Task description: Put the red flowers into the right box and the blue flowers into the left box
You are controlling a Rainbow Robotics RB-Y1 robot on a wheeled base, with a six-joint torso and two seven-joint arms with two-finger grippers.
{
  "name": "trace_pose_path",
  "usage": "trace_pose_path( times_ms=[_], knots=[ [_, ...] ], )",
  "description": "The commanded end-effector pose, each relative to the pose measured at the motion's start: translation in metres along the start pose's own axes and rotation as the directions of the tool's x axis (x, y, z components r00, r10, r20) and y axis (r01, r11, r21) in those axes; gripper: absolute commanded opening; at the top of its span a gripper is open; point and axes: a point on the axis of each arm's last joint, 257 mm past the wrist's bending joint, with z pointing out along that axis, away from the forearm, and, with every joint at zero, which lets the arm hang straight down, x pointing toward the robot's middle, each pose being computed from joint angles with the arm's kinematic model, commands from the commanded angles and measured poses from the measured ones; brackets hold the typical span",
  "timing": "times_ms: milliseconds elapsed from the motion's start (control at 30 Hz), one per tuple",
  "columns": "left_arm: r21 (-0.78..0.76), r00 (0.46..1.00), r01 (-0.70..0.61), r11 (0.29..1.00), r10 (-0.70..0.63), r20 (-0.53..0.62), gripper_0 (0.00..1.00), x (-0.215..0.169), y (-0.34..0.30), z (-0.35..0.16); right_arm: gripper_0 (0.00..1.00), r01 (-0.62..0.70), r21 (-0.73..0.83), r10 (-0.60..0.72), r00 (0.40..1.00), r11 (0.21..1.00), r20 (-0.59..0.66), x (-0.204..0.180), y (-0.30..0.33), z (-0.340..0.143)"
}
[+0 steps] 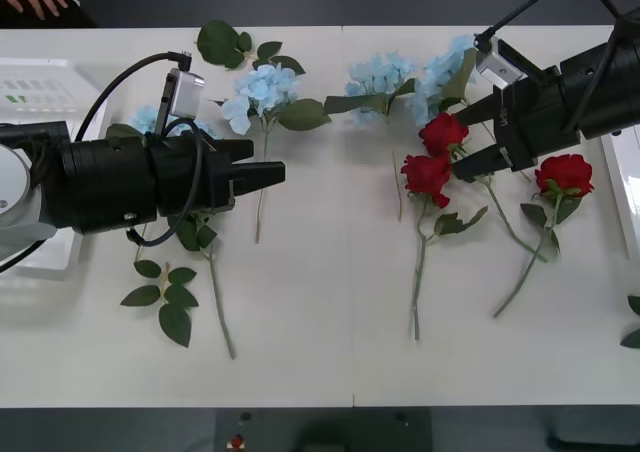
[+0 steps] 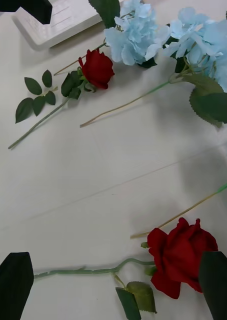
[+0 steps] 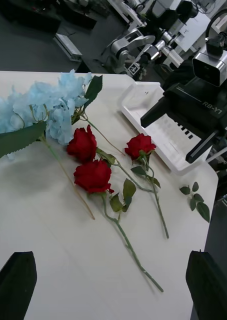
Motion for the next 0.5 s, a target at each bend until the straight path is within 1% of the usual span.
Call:
trace_pose_path(
  times_ms=[33,500],
  knots=[
    [0.003,0.999,-0.047,0.999,0.047,0.016,0.87,-0.0099,-0.0023,-0.0003,1.0,0.054,0.004,-0.054,0.998,0.999,0.018,-0.0145,0.0001,-0.0042],
    [0.003,0.999,-0.047,0.999,0.047,0.016,0.87,-0.0099,-0.0023,-0.0003,1.0,0.054,0.004,-0.054,0.998,0.999,0.018,-0.0145,0.0001,-0.0042]
  ],
)
